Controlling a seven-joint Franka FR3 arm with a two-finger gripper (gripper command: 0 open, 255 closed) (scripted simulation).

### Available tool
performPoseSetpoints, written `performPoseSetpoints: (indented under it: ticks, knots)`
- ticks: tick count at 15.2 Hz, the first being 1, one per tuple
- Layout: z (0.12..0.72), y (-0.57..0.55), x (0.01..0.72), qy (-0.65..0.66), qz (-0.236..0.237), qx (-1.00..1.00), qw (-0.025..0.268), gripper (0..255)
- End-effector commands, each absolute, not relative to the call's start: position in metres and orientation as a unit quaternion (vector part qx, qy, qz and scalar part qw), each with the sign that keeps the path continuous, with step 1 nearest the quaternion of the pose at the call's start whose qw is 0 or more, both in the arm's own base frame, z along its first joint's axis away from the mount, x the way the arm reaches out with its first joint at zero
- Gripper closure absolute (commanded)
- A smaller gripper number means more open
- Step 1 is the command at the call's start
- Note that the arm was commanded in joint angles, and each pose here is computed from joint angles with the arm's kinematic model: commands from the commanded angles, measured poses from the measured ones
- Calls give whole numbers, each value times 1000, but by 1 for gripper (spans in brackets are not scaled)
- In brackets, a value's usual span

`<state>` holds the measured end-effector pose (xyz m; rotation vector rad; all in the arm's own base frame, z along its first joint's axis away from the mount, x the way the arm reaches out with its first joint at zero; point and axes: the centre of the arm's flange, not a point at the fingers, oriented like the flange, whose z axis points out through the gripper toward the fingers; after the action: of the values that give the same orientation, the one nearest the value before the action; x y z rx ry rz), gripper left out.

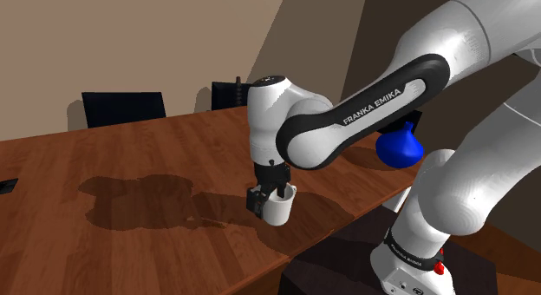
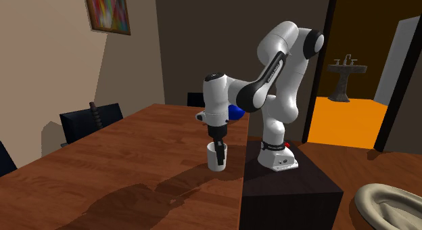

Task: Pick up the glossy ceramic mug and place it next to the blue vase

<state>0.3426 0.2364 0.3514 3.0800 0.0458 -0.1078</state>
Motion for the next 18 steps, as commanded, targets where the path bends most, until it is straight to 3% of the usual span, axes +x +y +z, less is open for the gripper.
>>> performPoseSetpoints:
  ticks: [1, 3, 4, 18]
  knots:
    - [351, 236, 343, 15, -35, 999, 30, 0]
    - [351, 236, 343, 15, -35, 999, 30, 0]
    - [351, 236, 343, 15, -35, 999, 30, 255]
    - [378, 236, 343, 15, -35, 999, 30, 255]
